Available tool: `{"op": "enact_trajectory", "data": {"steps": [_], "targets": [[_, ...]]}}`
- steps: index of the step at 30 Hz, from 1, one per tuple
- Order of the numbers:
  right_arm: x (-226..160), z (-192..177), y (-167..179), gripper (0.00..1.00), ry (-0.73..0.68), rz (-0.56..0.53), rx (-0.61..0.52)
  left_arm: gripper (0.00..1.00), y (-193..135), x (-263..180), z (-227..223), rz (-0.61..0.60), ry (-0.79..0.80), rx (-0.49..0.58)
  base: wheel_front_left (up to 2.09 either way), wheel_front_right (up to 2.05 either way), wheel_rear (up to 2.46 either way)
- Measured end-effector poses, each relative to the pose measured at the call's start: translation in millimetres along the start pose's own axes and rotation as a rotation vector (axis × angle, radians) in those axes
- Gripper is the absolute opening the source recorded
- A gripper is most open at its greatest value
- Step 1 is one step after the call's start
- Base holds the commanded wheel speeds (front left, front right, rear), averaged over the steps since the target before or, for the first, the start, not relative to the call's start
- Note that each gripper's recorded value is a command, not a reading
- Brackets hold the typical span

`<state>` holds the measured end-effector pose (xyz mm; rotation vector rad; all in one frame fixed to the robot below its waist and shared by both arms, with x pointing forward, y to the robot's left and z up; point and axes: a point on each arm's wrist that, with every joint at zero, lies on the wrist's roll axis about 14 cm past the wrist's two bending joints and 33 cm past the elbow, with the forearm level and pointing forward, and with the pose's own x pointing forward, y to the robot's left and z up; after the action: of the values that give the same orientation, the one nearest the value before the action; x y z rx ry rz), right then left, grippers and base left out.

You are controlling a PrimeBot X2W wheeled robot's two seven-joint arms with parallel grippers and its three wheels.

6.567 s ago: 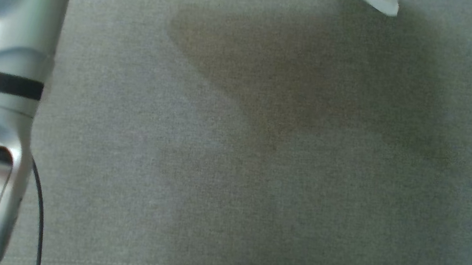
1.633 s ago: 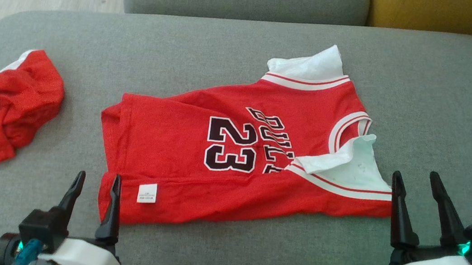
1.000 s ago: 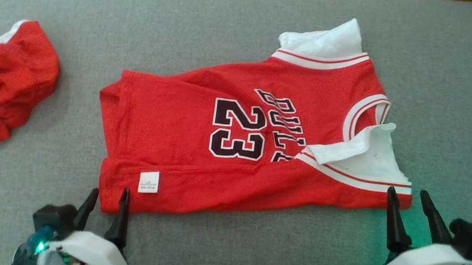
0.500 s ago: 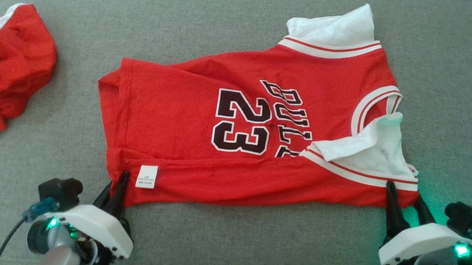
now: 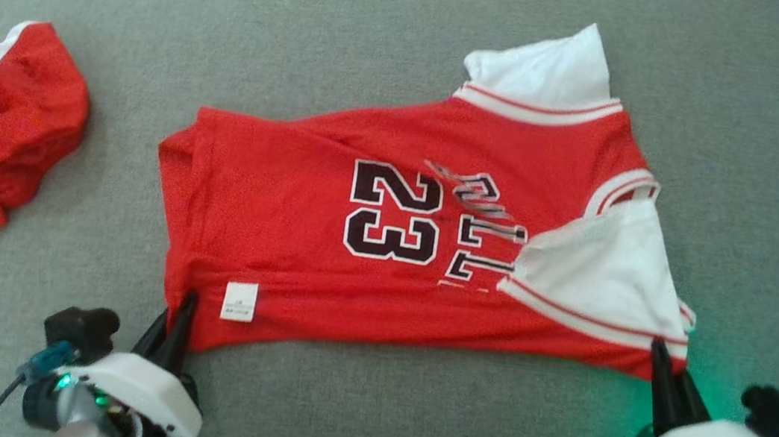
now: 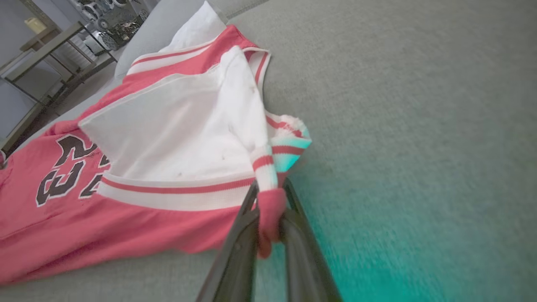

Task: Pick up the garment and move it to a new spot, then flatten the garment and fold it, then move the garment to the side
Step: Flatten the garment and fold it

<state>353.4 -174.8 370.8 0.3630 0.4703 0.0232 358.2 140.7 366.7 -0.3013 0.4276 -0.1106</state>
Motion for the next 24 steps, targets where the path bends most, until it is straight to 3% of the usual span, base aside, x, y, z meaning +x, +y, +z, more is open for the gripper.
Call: {"op": "enact_trajectory", "data": {"steps": [15, 16, 17, 24], "targets": [[-55.0, -24.1, -5.1, 0.01, 0.042, -0.051, 0.08, 0.0, 7.7, -37.1, 4.1, 0.019, 0.043, 0.07, 0.0, 0.0, 0.0], [-55.1, -23.0, -4.0, 0.53, 0.037, -0.048, 0.087, 0.16, 8.0, -38.2, 3.2, 0.019, 0.049, 0.073, 0.0, 0.0, 0.0], [-55.0, -21.5, -2.6, 1.0, 0.032, -0.043, 0.092, 0.97, 7.5, -38.1, 4.9, 0.02, 0.045, 0.074, 0.0, 0.0, 0.0], [-52.1, 23.4, 12.1, 1.0, -0.124, 0.003, -0.015, 1.0, 0.8, -37.1, 23.1, 0.039, -0.052, 0.077, 0.0, 0.0, 0.0]]}}
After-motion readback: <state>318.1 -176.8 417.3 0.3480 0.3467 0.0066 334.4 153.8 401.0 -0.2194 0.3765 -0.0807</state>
